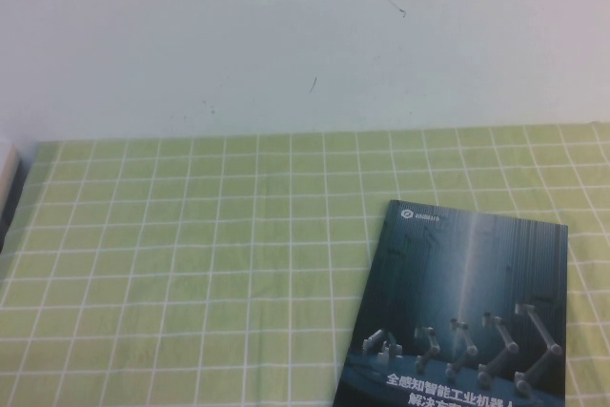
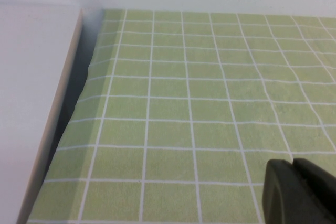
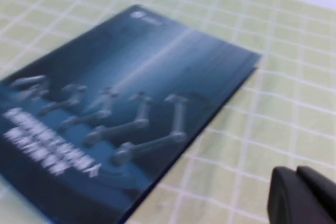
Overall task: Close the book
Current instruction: 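Close the open booklet and leave it lying on the table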
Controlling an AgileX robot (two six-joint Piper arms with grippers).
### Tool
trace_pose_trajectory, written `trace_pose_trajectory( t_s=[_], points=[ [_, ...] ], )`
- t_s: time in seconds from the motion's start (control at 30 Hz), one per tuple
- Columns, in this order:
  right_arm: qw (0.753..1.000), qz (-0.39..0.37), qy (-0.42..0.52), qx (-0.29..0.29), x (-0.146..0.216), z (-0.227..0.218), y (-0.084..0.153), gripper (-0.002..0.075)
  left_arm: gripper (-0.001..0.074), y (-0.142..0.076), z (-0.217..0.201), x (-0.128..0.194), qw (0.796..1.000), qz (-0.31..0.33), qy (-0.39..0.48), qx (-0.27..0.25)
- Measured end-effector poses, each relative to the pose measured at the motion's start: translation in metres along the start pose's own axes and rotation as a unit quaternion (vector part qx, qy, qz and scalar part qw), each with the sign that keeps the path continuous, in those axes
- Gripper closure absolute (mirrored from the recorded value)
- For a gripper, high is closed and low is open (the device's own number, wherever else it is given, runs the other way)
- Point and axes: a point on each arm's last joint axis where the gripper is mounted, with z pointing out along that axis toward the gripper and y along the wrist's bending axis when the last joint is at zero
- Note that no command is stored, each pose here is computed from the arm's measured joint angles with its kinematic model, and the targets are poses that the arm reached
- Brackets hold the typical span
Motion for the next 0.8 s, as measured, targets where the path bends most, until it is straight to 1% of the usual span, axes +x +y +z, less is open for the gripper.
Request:
trace_pose_trajectory(
  t_s=[0.13,0.23,0.3,0.8],
  points=[
    [0.998,0.013,-0.036,0.051,0.015,0.003,-0.003,0.0729,0.0739,0.000,0.000,0.000,1.000,0.000,0.000,0.000],
    [0.997,0.024,-0.029,0.073,0.031,0.010,-0.004,0.0729,0.0739,0.000,0.000,0.000,1.000,0.000,-0.001,0.000],
    [0.995,0.032,-0.031,0.084,0.034,0.012,-0.005,0.0729,0.0739,0.000,0.000,0.000,1.000,0.000,0.000,0.000],
    [0.995,0.031,-0.040,0.090,0.033,0.012,-0.006,0.0729,0.0739,0.000,0.000,0.000,1.000,0.000,0.000,0.000]
  ],
)
